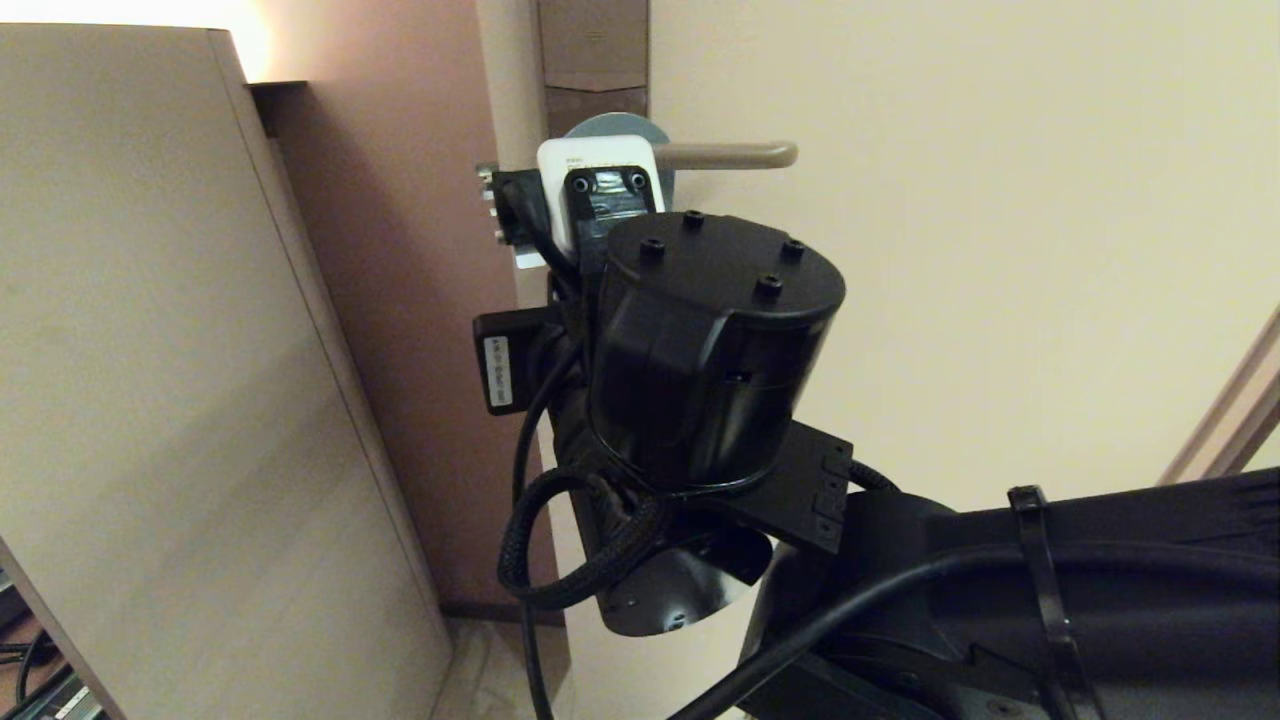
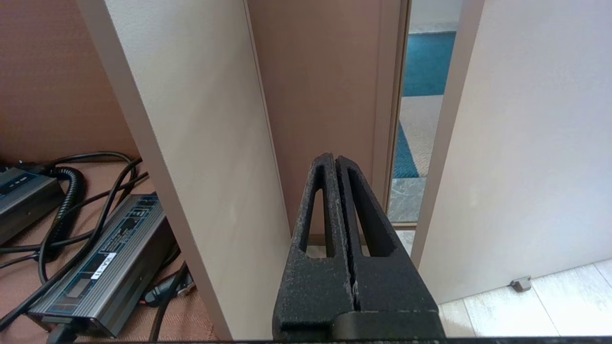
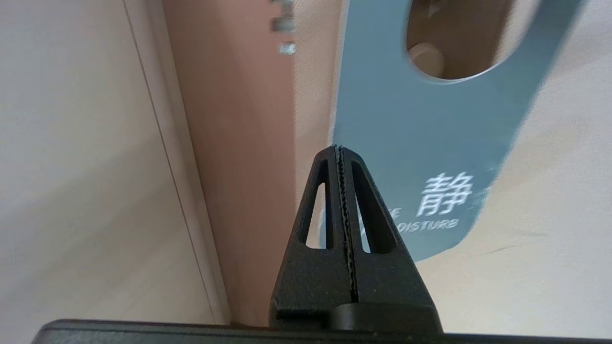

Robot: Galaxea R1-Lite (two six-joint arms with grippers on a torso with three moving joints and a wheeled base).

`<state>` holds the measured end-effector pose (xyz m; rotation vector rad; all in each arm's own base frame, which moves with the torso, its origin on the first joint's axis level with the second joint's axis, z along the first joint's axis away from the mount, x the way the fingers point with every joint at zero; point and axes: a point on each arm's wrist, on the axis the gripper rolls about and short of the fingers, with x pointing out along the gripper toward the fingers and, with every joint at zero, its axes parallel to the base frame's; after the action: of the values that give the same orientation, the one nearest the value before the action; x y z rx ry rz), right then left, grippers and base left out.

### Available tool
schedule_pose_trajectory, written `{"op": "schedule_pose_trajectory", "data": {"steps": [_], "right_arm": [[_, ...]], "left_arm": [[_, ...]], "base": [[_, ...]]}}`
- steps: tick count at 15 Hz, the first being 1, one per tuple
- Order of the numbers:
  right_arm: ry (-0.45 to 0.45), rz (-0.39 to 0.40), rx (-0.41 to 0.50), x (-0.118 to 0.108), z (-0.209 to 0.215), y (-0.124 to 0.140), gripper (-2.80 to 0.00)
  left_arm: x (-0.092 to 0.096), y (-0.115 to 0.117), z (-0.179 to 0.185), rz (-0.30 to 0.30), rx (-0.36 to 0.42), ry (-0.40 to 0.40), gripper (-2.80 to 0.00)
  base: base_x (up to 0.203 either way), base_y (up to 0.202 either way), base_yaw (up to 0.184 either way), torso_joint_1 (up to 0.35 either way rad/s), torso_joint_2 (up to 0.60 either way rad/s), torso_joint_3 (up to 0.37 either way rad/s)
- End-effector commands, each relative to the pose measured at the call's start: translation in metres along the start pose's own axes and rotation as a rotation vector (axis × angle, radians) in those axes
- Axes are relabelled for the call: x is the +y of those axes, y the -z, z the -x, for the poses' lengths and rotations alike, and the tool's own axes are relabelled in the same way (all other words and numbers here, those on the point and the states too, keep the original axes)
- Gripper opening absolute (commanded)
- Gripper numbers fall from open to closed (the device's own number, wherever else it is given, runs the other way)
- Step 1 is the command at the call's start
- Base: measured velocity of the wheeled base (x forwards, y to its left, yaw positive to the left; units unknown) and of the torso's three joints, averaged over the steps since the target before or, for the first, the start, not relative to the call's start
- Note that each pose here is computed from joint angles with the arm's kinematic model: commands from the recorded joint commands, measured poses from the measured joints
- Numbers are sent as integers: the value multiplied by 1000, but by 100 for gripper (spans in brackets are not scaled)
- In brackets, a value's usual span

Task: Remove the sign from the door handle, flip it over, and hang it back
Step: Hang the sign back with the other side facing out

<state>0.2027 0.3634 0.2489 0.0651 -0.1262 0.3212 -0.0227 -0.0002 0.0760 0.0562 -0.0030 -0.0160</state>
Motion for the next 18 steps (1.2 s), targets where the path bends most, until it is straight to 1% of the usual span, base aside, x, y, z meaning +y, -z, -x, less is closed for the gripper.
{"op": "schedule_pose_trajectory", "data": {"steps": [1,5,10,14,18], "right_arm": [[4,6,5,4,-3,7,-280],[9,-11,-14,6,-8,3,-280],[48,-2,-45,-1,-23,-5,-280],[76,7,-44,-11,-30,-3,-280],[77,27,-33,-13,-29,-1,-280]], "left_arm": [[0,0,0,-1,0,-1,-280],[0,0,0,-1,0,-1,-280],[0,0,0,-1,0,-1,-280],[0,0,0,-1,0,-1,-280],[0,0,0,-1,-1,1,-280]], "base": [[0,0,0,0,0,0],[0,0,0,0,0,0],[0,0,0,0,0,0],[0,0,0,0,0,0],[0,0,0,0,0,0]]}}
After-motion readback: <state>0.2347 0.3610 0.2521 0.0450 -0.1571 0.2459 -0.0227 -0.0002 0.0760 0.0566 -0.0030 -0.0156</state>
